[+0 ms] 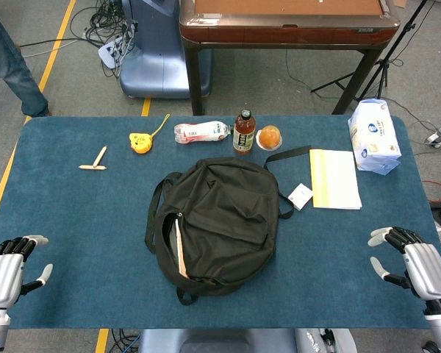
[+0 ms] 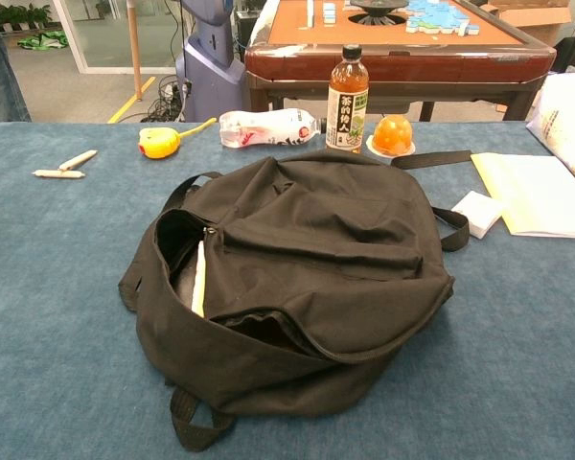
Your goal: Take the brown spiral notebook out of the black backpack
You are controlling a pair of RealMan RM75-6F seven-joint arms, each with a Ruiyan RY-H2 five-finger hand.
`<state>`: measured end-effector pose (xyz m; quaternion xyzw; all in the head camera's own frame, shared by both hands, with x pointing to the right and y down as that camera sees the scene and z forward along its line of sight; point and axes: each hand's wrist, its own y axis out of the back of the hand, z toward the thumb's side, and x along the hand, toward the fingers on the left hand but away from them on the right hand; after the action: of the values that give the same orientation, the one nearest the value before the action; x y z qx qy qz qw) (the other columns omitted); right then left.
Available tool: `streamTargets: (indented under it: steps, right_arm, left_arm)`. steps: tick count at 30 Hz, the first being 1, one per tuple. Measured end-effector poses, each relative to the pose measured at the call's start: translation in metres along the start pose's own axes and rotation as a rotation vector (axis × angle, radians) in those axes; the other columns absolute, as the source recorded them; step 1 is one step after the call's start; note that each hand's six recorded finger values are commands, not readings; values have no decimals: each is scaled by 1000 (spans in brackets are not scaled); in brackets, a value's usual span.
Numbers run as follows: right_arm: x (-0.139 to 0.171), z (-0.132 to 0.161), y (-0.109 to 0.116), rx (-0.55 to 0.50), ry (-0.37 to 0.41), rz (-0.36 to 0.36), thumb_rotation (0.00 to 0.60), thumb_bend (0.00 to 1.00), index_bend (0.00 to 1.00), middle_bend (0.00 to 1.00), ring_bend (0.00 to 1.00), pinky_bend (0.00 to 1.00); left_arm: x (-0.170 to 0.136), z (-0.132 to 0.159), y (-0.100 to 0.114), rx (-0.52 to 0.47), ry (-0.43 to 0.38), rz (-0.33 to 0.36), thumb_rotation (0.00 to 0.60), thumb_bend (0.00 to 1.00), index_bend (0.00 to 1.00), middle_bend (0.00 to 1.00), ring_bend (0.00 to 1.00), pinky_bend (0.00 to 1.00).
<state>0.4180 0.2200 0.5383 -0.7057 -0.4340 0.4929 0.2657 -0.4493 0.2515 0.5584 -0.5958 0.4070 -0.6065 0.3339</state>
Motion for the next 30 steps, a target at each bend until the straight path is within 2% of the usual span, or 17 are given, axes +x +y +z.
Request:
streamTargets:
  steps: [7, 16, 20, 30]
  right_arm:
    - [-4, 12, -4, -7, 51, 31, 600, 344, 455, 347, 261, 288]
    - [-27, 60, -26, 4, 216, 167, 600, 269, 352, 327, 262, 288]
    - [-41, 89, -46, 36, 305, 263, 600, 204, 287, 295, 229, 288]
    - [-79, 167, -115, 135, 504, 476, 600, 193, 257, 222, 141, 282]
  left_arm:
    - [0, 1, 0, -2, -2, -4, 600, 269, 335, 299, 248, 201]
    - [1, 3, 4, 0, -8, 4, 600, 269, 335, 299, 248, 201]
    - [1, 4, 6, 4, -13, 1, 600, 269, 335, 299, 248, 201]
    - [0, 5, 10, 7, -17, 3, 600, 269, 335, 299, 248, 201]
